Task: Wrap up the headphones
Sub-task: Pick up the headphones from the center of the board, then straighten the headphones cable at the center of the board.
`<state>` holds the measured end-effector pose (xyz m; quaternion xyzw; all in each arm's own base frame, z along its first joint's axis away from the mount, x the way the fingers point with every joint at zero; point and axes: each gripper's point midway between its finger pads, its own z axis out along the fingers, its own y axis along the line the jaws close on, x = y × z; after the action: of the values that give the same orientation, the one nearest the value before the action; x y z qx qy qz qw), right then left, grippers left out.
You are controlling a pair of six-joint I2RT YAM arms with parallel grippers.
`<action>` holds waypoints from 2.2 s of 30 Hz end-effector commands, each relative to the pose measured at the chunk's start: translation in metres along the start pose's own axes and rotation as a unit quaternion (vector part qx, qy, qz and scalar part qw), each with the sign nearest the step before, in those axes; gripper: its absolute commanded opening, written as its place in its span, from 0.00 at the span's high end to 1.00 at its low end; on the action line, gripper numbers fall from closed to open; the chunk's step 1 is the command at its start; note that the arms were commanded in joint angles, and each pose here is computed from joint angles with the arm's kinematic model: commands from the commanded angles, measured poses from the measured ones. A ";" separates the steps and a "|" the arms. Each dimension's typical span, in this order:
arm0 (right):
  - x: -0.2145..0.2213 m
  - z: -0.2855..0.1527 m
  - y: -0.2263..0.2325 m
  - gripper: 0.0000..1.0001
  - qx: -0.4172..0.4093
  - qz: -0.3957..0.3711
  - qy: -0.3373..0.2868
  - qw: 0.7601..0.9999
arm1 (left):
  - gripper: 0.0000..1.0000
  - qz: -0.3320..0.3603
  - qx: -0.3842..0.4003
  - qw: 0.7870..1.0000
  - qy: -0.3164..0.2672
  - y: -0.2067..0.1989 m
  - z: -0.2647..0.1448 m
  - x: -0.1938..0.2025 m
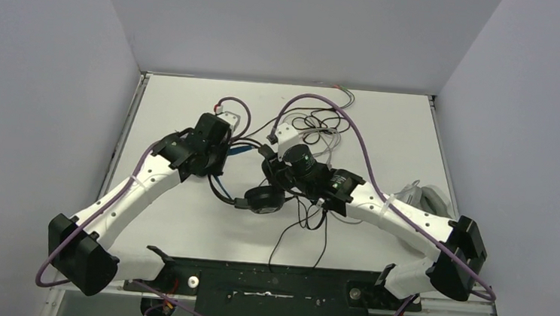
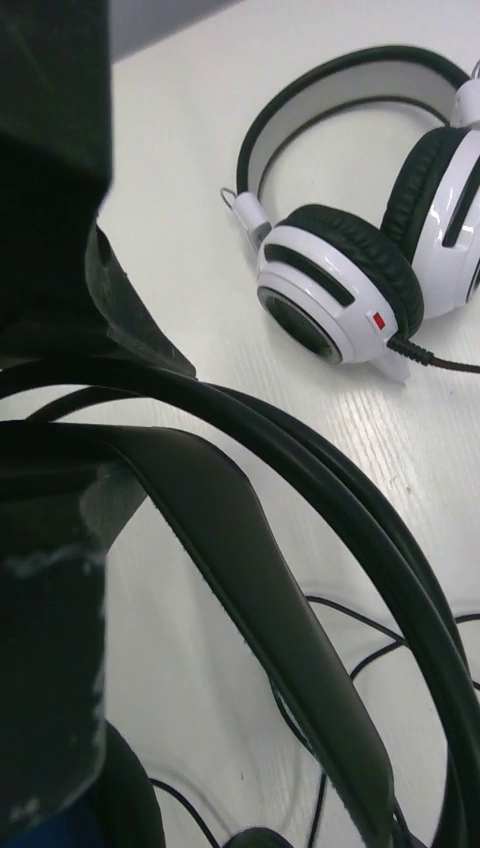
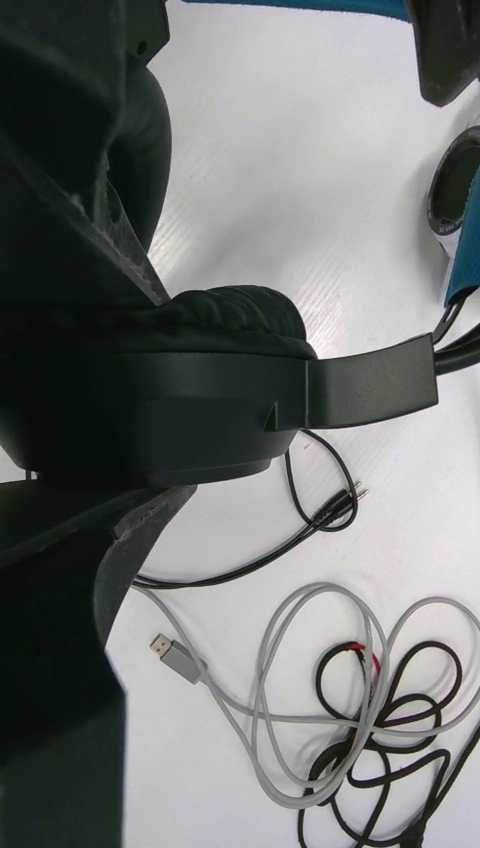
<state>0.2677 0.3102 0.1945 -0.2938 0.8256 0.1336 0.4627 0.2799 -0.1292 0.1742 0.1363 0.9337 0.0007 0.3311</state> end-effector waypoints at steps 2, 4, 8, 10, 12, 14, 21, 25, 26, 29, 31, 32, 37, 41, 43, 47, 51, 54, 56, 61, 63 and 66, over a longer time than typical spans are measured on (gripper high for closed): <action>-0.053 -0.024 0.001 0.54 -0.003 0.047 -0.081 0.996 | 0.89 -0.003 -0.003 0.998 -0.059 0.007 -0.022 -0.026; -0.048 -0.028 -0.004 0.40 0.009 0.044 -0.065 0.997 | 1.00 -0.005 -0.005 0.998 -0.066 0.008 -0.025 -0.027; -0.041 -0.043 -0.013 0.16 0.024 0.035 -0.035 0.998 | 1.00 -0.012 -0.017 0.996 -0.088 0.015 -0.032 -0.032; -0.040 -0.055 -0.018 0.08 0.026 0.032 -0.028 0.999 | 1.00 -0.017 -0.029 0.994 -0.101 0.021 -0.037 -0.034; -0.039 -0.068 -0.025 0.01 0.034 0.031 -0.027 0.999 | 1.00 -0.022 -0.037 0.993 -0.112 0.026 -0.041 -0.035; -0.036 -0.081 -0.036 0.00 0.047 0.035 -0.029 0.998 | 1.00 -0.032 -0.041 0.991 -0.124 0.030 -0.044 -0.037; -0.007 -0.096 -0.088 0.00 0.057 0.094 -0.032 0.993 | 1.00 -0.124 -0.042 0.981 -0.145 0.050 -0.069 -0.044; 0.014 -0.090 -0.112 0.00 0.048 0.127 -0.027 0.990 | 1.00 -0.165 -0.012 0.975 -0.149 0.053 -0.096 -0.056; 0.018 -0.087 -0.116 0.00 0.039 0.137 -0.026 0.989 | 1.00 -0.174 -0.009 0.973 -0.149 0.055 -0.103 -0.059; 0.030 -0.071 -0.130 0.00 0.012 0.167 -0.027 0.986 | 1.00 -0.199 0.003 0.967 -0.157 0.060 -0.125 -0.071; 0.034 -0.058 -0.127 0.00 -0.023 0.168 -0.032 0.985 | 1.00 -0.209 0.015 0.964 -0.163 0.061 -0.139 -0.080; 0.035 -0.051 -0.124 0.00 -0.041 0.162 -0.037 0.985 | 1.00 -0.214 0.022 0.962 -0.168 0.060 -0.148 -0.086; 0.019 -0.028 -0.096 0.00 -0.144 0.136 -0.096 0.975 | 1.00 -0.228 0.063 0.953 -0.187 0.052 -0.183 -0.115; 0.005 -0.016 -0.080 0.00 -0.191 0.122 -0.130 0.965 | 1.00 -0.239 0.086 0.944 -0.211 0.048 -0.206 -0.135; 0.003 -0.010 -0.067 0.00 -0.226 0.123 -0.138 0.957 | 1.00 -0.240 0.093 0.941 -0.221 0.048 -0.214 -0.145; -0.002 0.003 -0.030 0.00 -0.282 0.110 -0.140 0.943 | 1.00 -0.240 0.110 0.935 -0.239 0.046 -0.226 -0.166; 0.003 0.025 -0.025 0.02 -0.255 0.121 -0.129 0.951 | 1.00 -0.240 0.127 0.929 -0.252 0.042 -0.236 -0.183; 0.008 0.048 -0.050 0.30 -0.200 0.159 -0.107 0.961 | 1.00 -0.243 0.130 0.923 -0.268 0.044 -0.244 -0.191; 0.010 0.055 -0.068 0.50 -0.187 0.196 -0.093 0.958 | 1.00 -0.253 0.111 0.915 -0.294 0.055 -0.252 -0.199; 0.041 0.046 -0.122 0.76 -0.105 0.281 -0.038 0.953 | 1.00 -0.295 -0.021 0.878 -0.377 0.119 -0.288 -0.215; 0.055 0.034 -0.142 0.89 -0.048 0.273 -0.001 0.961 | 1.00 -0.308 -0.074 0.857 -0.406 0.146 -0.305 -0.217; 0.070 0.007 -0.165 0.96 0.020 0.252 0.044 0.967 | 1.00 -0.325 -0.160 0.818 -0.447 0.184 -0.335 -0.212</action>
<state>0.3512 0.1969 0.1097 -0.0771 0.8737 0.3094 0.3674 0.2945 -0.0332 0.5119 -0.1503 0.7765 -0.0812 0.6066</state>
